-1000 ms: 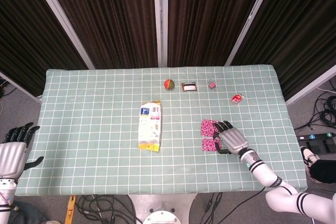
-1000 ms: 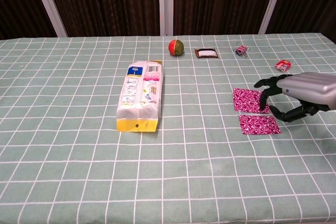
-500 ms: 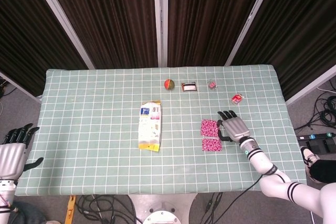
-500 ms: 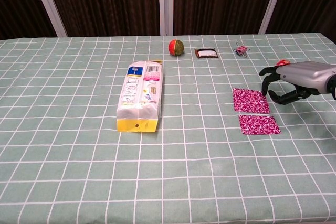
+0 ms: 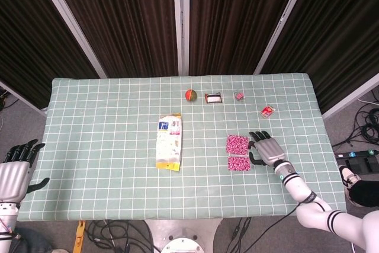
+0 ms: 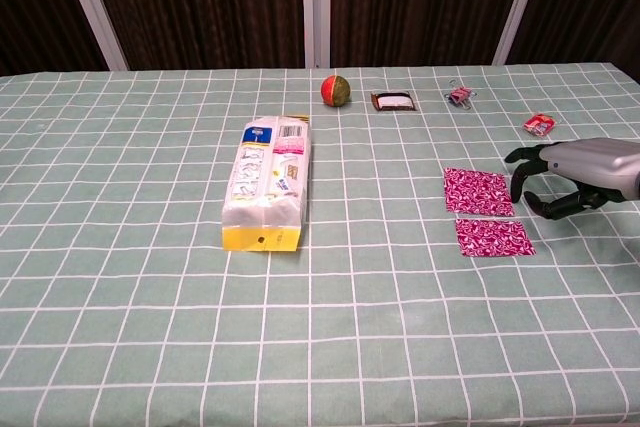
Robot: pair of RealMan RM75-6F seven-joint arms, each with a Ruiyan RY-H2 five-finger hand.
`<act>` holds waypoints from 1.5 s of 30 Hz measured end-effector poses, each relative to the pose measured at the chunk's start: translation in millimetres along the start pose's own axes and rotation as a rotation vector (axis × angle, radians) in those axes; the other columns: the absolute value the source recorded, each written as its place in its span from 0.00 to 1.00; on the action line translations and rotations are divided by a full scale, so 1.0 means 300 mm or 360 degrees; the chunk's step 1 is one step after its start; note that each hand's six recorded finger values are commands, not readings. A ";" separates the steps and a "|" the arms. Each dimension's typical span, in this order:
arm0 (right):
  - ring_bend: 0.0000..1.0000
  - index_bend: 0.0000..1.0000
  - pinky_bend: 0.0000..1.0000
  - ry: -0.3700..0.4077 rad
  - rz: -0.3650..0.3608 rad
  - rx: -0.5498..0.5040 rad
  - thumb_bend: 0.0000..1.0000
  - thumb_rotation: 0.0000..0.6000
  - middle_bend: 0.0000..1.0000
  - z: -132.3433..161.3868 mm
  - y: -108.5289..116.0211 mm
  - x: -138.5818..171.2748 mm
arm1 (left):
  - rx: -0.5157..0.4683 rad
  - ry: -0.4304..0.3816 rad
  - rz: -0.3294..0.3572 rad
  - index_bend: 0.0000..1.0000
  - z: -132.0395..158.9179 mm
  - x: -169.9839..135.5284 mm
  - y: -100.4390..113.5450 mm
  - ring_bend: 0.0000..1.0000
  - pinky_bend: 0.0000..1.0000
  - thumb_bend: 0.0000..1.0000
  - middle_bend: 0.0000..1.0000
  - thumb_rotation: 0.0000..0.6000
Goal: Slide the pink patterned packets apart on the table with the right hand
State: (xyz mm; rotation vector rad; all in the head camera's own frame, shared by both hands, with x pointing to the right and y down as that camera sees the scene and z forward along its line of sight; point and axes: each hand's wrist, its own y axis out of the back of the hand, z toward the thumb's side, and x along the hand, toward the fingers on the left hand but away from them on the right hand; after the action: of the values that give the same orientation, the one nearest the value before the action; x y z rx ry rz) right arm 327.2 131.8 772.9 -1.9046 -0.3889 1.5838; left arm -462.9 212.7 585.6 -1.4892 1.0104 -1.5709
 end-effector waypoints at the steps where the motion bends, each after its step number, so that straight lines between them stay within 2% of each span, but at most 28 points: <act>1: 0.00 0.34 0.00 0.0009 -0.0001 0.0002 0.56 0.41 0.03 0.007 -0.001 -0.003 | 0.0000 0.0001 -0.0001 0.23 0.000 0.000 0.000 0.17 0.16 0.01 0.23 1.00; 24: 0.00 0.34 0.00 0.0167 -0.0063 0.0035 0.55 0.41 0.03 0.198 0.056 -0.101 | -0.0011 0.0020 -0.0010 0.23 -0.017 -0.003 -0.010 0.17 0.16 0.01 0.23 1.00; 30: 0.00 0.34 0.00 0.0124 -0.0088 0.0039 0.55 0.40 0.03 0.152 0.066 -0.073 | -0.0019 0.0027 -0.0007 0.23 -0.024 -0.009 -0.011 0.17 0.16 0.01 0.23 1.00; 37: 0.00 0.34 0.00 0.0020 -0.0050 0.0015 0.56 0.41 0.03 0.067 0.041 -0.054 | -0.0020 0.0017 -0.0003 0.23 -0.019 -0.008 -0.013 0.17 0.16 0.01 0.23 1.00; 45: 0.00 0.34 0.00 0.0038 -0.0044 0.0003 0.56 0.42 0.03 0.088 0.038 -0.077 | -0.0017 0.0025 -0.0007 0.23 -0.023 -0.008 -0.013 0.17 0.16 0.01 0.23 1.00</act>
State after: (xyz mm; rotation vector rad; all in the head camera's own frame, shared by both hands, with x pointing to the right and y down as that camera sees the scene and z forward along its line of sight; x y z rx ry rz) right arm 294.6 116.7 781.5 -1.9066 -0.4015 1.5420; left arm -469.5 217.0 588.0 -1.4893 1.0271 -1.5848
